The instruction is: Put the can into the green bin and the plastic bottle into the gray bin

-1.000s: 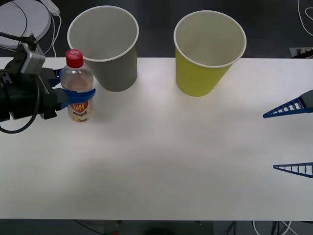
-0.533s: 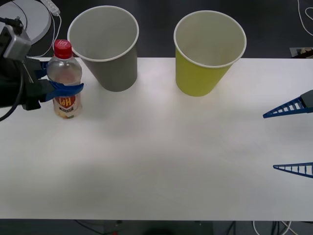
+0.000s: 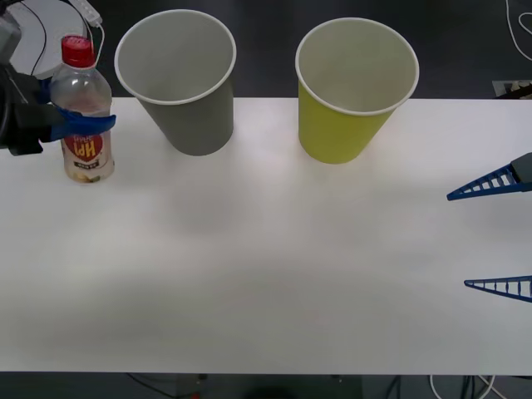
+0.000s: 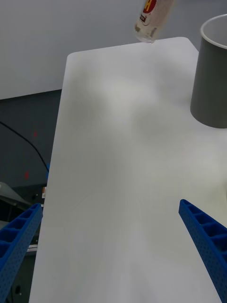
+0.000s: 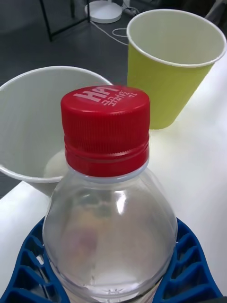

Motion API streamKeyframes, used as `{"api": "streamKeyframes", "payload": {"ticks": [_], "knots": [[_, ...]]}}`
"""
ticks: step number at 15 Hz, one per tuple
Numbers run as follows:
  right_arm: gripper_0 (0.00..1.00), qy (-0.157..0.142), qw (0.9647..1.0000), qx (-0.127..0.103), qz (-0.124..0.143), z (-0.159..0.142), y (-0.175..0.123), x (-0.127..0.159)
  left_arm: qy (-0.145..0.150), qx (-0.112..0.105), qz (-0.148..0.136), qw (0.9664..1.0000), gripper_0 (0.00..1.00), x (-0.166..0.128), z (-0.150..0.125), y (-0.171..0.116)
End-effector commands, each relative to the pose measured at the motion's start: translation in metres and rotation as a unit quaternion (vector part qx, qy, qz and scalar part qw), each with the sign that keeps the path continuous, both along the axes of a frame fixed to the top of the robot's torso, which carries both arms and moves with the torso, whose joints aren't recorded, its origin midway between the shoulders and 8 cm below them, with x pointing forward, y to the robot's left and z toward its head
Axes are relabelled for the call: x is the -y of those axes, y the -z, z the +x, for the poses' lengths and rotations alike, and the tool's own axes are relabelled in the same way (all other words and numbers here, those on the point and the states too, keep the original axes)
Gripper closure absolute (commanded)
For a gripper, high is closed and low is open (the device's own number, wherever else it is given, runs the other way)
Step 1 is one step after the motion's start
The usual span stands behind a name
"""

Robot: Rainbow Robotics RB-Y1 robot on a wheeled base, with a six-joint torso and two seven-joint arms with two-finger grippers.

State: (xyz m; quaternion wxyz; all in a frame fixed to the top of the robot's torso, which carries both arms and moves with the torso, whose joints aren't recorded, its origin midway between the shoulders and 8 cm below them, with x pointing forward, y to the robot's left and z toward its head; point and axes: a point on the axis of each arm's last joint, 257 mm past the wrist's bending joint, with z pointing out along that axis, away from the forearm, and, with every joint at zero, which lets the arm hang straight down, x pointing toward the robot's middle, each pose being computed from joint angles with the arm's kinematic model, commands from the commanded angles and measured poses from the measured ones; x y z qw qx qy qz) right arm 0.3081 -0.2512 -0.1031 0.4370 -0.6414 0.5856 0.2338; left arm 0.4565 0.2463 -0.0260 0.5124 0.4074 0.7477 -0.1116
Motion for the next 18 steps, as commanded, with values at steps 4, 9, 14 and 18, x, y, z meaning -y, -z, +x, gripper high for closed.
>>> {"api": "streamKeyframes", "payload": {"ticks": [4,9,14,18], "knots": [[0.0,0.0,1.0,0.0,0.0,0.0,0.0,0.0,-0.024,-0.038,0.038,0.9983,1.0,-0.008,0.001,-0.019],[0.0,0.0,1.0,0.0,0.0,0.0,0.0,0.0,-0.033,-0.058,0.067,0.9955,1.0,-0.028,0.008,-0.039],[0.0,0.0,1.0,0.0,0.0,0.0,0.0,0.0,-0.04,-0.079,0.088,0.9922,1.0,-0.038,0.019,-0.053],[0.0,0.0,1.0,0.0,0.0,0.0,0.0,0.0,-0.043,-0.093,0.1,0.9897,1.0,-0.034,0.039,-0.057]]}}
